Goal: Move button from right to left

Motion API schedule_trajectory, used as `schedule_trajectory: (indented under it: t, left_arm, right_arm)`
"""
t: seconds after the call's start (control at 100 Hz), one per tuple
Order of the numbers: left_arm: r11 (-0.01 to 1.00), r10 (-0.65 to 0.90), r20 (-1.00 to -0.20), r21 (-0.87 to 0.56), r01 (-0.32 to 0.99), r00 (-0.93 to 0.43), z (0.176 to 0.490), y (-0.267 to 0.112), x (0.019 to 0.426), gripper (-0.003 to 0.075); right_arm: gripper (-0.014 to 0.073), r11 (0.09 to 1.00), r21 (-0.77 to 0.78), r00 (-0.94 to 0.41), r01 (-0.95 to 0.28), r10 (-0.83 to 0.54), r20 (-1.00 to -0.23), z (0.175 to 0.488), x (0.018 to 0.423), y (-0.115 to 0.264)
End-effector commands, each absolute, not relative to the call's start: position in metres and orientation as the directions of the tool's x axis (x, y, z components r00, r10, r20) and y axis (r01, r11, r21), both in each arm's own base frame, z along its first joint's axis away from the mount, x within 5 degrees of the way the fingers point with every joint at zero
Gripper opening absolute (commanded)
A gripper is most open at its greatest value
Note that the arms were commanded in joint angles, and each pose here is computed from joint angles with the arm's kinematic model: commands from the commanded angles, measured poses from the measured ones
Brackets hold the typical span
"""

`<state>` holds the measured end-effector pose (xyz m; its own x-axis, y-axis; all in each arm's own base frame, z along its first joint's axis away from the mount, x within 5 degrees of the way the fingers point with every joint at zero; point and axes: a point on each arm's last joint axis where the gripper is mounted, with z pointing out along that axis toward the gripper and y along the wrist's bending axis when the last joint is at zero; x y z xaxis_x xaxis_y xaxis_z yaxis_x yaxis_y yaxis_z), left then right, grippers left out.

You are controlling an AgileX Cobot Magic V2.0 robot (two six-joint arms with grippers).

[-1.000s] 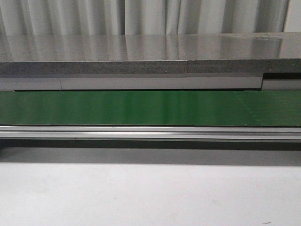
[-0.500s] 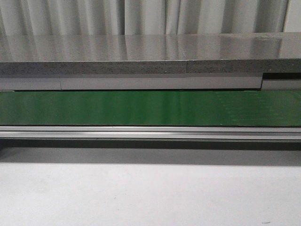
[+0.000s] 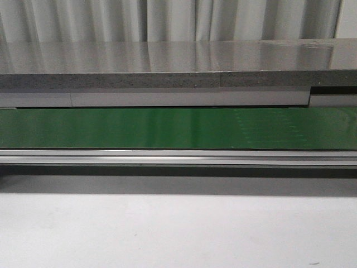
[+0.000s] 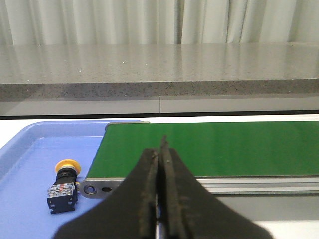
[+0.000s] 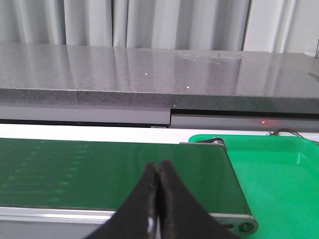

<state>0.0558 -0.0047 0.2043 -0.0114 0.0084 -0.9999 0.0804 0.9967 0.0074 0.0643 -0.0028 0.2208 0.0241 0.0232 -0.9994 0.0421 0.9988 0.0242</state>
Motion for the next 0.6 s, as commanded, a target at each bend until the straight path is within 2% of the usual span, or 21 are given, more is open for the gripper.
schedule_trajectory:
  t: [0.0, 0.14, 0.59]
  left_arm:
    - [0.996, -0.009, -0.999, -0.005, 0.085, 0.047, 0.197, -0.005, 0.055, -0.002]
    - [0.996, -0.009, -0.999, -0.005, 0.085, 0.047, 0.197, -0.005, 0.055, -0.002]
    - [0.996, -0.008, -0.999, -0.005, 0.085, 0.045, 0.197, -0.005, 0.055, -0.002]
  right_arm:
    - [-0.0066, 0.999, 0.025, 0.122, 0.049, 0.019, -0.992, 0.228, 0.065, -0.003]
    - [-0.0066, 0.998, 0.025, 0.112, 0.051, 0.019, -0.994, 0.214, 0.062, -0.003]
    - [-0.0066, 0.998, 0.025, 0.108, 0.059, 0.019, -0.994, 0.211, 0.054, -0.003]
